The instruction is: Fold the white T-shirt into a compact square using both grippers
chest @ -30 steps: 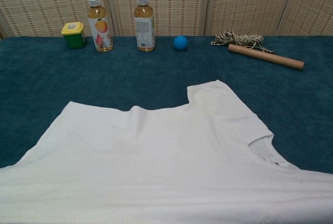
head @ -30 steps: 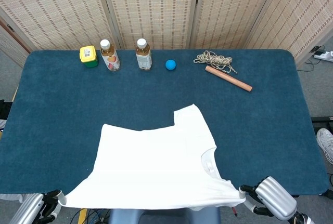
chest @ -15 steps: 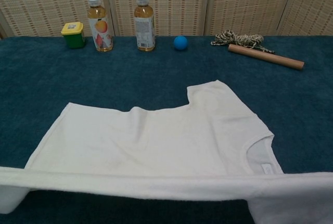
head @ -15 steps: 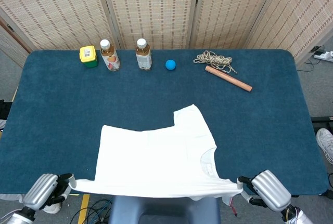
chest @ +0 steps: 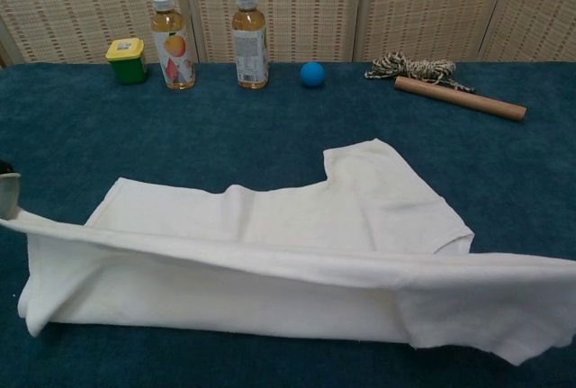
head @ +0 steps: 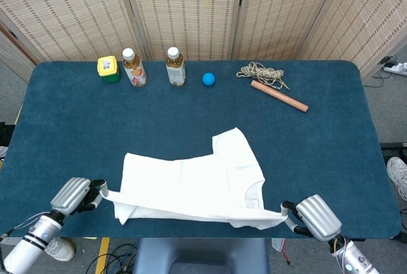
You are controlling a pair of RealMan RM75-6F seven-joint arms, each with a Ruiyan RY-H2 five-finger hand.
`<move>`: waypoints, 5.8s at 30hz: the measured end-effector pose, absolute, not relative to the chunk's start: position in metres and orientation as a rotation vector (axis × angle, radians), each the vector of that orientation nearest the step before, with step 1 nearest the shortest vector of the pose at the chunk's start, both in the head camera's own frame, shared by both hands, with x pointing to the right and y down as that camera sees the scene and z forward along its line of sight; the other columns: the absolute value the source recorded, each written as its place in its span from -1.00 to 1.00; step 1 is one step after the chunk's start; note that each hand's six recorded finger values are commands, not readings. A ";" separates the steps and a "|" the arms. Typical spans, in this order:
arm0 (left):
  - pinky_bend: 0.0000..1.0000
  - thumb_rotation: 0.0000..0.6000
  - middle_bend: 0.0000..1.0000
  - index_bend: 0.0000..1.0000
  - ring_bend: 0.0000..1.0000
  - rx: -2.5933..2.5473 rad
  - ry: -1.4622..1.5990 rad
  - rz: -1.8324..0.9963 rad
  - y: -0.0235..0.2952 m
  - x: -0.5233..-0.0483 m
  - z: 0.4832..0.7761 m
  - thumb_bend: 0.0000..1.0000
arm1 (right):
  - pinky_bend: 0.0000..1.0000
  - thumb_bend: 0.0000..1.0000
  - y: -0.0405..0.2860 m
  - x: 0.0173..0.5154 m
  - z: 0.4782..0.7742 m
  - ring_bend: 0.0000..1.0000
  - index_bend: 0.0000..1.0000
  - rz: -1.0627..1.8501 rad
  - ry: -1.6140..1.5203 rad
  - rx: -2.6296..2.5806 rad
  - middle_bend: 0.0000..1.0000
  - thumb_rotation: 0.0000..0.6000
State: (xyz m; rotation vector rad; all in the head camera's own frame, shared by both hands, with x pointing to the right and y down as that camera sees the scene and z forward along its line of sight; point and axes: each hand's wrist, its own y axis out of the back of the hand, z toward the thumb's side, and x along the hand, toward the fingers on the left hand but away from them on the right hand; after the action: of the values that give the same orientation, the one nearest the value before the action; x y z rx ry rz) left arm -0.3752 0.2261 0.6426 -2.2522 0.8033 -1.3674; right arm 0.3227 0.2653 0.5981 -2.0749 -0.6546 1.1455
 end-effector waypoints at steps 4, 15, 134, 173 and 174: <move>1.00 1.00 0.91 0.19 0.72 -2.242 0.759 -1.387 0.212 -0.369 0.658 0.17 | 1.00 0.24 0.255 0.314 0.606 1.00 0.76 1.129 -0.677 -2.048 1.00 1.00; 1.00 1.00 0.91 0.19 0.72 -2.210 0.692 -1.423 0.182 -0.355 0.687 0.17 | 1.00 0.24 0.229 0.296 0.631 1.00 0.76 1.101 -0.692 -1.980 1.00 1.00; 1.00 1.00 0.90 -0.92 0.70 -2.053 0.877 -1.559 0.133 -0.364 0.683 -0.24 | 1.00 -0.54 0.118 0.273 0.738 0.97 -1.00 1.376 -0.796 -1.836 0.86 1.00; 1.00 1.00 0.90 -0.88 0.70 -2.075 0.884 -1.549 0.144 -0.368 0.661 -0.24 | 1.00 -0.50 0.206 0.266 0.714 0.97 -0.15 1.215 -0.474 -2.018 0.89 1.00; 1.00 1.00 0.90 -0.88 0.70 -2.074 0.885 -1.550 0.144 -0.369 0.661 -0.24 | 1.00 -0.50 0.206 0.264 0.716 0.97 -0.14 1.213 -0.476 -2.018 0.90 1.00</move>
State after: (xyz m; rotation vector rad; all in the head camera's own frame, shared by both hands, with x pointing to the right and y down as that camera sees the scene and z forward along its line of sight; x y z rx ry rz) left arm -0.3687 0.1439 0.6608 -2.0743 0.8845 -1.5502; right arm 0.2642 0.2060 0.7161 -2.0184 -0.4756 1.2127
